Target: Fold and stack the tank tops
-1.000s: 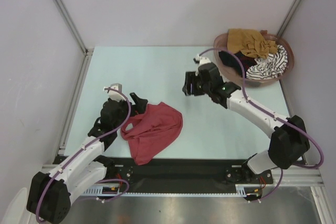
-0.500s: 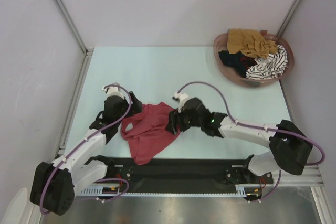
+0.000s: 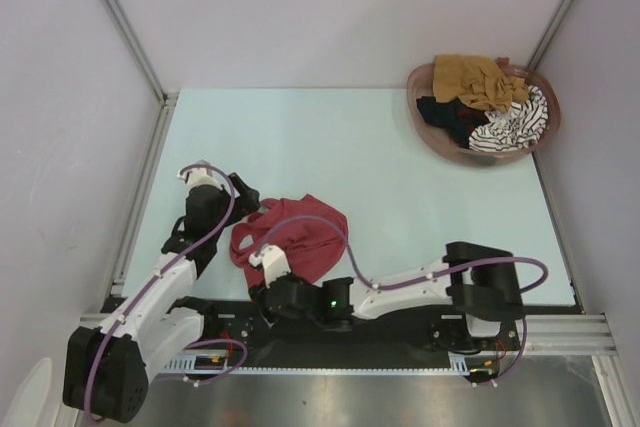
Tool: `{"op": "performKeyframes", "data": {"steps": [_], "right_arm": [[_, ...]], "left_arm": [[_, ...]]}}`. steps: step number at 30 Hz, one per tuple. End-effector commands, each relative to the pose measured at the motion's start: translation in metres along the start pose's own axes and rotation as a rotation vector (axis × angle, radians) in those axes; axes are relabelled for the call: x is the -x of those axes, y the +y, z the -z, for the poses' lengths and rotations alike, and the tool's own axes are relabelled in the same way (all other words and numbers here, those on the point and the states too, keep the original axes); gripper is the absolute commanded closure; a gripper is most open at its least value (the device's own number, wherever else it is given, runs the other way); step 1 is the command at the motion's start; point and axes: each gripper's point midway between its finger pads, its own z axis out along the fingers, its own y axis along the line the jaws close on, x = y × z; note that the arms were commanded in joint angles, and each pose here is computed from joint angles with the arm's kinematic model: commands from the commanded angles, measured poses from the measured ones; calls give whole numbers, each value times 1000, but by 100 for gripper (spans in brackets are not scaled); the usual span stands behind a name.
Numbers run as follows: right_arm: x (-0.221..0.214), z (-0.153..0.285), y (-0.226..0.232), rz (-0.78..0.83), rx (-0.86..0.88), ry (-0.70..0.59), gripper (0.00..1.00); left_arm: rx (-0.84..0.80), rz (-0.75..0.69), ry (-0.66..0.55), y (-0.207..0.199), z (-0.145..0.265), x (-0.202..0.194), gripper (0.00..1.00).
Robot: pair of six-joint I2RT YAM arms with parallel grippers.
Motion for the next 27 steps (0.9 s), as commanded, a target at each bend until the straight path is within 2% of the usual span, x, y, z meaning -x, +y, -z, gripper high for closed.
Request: {"op": "performKeyframes", "data": {"steps": [1, 9, 12, 14, 15, 16, 17, 18, 19, 22, 23, 24, 26, 27], "right_arm": [[10, -17, 9, 20, -66, -49, 37], [-14, -44, 4, 71, -101, 3, 37], [-22, -52, -2, 86, -136, 18, 43], [-27, -53, -6, 93, -146, 26, 51], [-32, -51, -12, 104, -165, 46, 60], [-28, -46, -12, 95, -170, 37, 88], [-29, -40, -19, 96, -187, 37, 96], [-28, -34, -23, 92, -198, 29, 100], [-7, -18, -22, 56, -191, -23, 100], [-3, 10, -58, 10, -236, -50, 100], [19, 30, -62, -52, -220, -100, 100], [9, 41, -84, -60, -257, -83, 100], [37, 72, -111, -167, -282, -158, 100], [34, 82, -127, -182, -313, -153, 100]], "left_arm": [[-25, 53, 3, -1, 0, 0, 0], [-71, 54, 10, -10, -2, 1, 0], [-71, 50, 5, -10, -2, 2, 0], [-71, 47, 2, -10, -1, 3, 0], [-73, 44, 3, -10, -2, 2, 0], [-77, 43, 2, -11, -1, 3, 0], [-76, 43, 0, -11, -1, 3, 0], [-78, 38, 0, -11, -1, 3, 0], [-86, 31, -3, -12, 0, 5, 0], [-133, 4, -12, -20, 4, 6, 0], [-148, 4, -20, -22, 5, 7, 0], [-158, 2, -19, -23, 6, 6, 0], [-171, -3, -27, -27, 7, 7, 0], [-179, -8, -26, -29, 7, 6, 0]]}}
